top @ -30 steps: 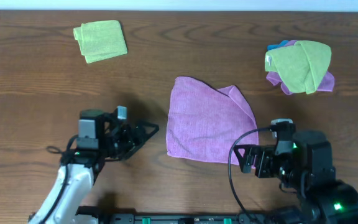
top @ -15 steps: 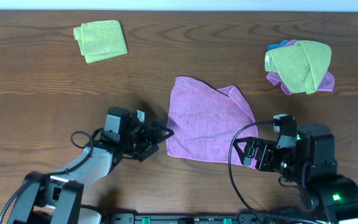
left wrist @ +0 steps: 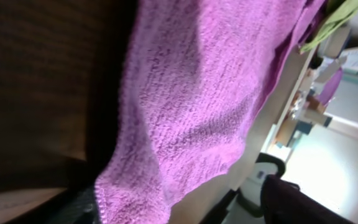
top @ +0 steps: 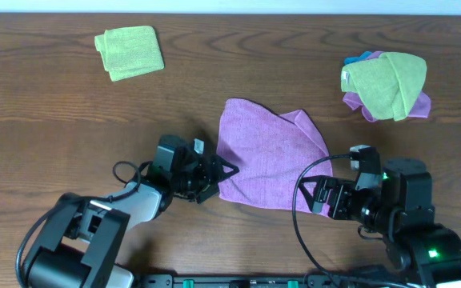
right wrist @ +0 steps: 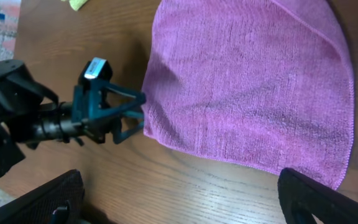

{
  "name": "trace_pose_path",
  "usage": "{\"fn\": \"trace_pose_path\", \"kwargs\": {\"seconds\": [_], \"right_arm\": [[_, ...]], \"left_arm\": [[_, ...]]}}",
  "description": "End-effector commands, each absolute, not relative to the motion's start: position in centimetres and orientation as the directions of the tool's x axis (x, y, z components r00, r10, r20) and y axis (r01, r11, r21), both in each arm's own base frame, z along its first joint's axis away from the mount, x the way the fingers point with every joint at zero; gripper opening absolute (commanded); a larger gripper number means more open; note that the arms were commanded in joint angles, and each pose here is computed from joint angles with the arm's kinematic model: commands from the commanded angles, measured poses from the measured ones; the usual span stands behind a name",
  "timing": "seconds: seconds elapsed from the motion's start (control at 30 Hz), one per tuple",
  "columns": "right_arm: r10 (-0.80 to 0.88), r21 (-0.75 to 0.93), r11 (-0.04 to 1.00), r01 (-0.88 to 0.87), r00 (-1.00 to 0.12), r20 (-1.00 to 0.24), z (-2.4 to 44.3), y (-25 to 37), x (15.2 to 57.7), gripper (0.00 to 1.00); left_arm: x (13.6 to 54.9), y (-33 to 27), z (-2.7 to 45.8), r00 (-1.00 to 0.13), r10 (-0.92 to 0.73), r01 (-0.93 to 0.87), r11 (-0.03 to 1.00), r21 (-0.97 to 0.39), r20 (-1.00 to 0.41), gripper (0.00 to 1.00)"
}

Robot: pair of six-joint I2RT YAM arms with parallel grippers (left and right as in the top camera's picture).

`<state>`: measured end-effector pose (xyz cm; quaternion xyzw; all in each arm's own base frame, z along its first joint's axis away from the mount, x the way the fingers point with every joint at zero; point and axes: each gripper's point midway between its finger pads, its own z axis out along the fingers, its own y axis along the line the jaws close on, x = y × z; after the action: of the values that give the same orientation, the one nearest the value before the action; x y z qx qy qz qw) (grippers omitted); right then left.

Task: Fold the cloth
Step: 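Move both grippers to the near corners of the purple cloth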

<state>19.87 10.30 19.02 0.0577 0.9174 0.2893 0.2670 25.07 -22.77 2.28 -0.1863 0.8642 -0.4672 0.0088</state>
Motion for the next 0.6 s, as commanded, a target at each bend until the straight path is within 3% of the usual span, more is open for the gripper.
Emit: {"fn": "trace_pose_path", "kwargs": {"seconds": [0.0, 0.1, 0.13, 0.17, 0.2, 0.57], "right_arm": [[0.273, 0.585, 0.81, -0.038, -0.858, -0.435, 19.0, 10.5, 19.7, 0.99], [0.273, 0.583, 0.812, -0.034, -0.861, -0.429, 18.9, 10.5, 19.5, 0.99], [0.273, 0.58, 0.814, -0.027, -0.863, -0.424, 18.8, 10.4, 19.4, 0.99], [0.276, 0.571, 0.821, -0.015, -0.865, -0.419, 18.5, 10.2, 19.3, 0.99], [0.279, 0.557, 0.83, 0.002, -0.868, -0.412, 18.2, 9.9, 19.2, 0.99], [0.271, 0.413, 0.901, 0.132, -0.914, -0.3, 13.1, 7.7, 19.6, 0.99]], "left_arm": [[23.7, -21.3, -1.8, -0.9, -0.396, -0.399, 0.58, -0.711, 0.182, 0.61], [23.7, -21.3, -2.0, -0.904, -0.394, -0.388, 0.594, -0.704, 0.166, 0.44], [23.7, -21.3, -2.0, -0.909, -0.387, -0.377, 0.6, -0.706, 0.156, 0.34], [23.7, -21.4, -2.0, -0.915, -0.377, -0.36, 0.605, -0.71, 0.143, 0.11], [23.7, -21.4, -2.0, -0.918, -0.372, -0.354, 0.608, -0.711, 0.138, 0.06], [24.8, -22.1, 0.6, -0.962, -0.271, -0.192, 0.558, -0.807, 0.042, 0.06]]}}
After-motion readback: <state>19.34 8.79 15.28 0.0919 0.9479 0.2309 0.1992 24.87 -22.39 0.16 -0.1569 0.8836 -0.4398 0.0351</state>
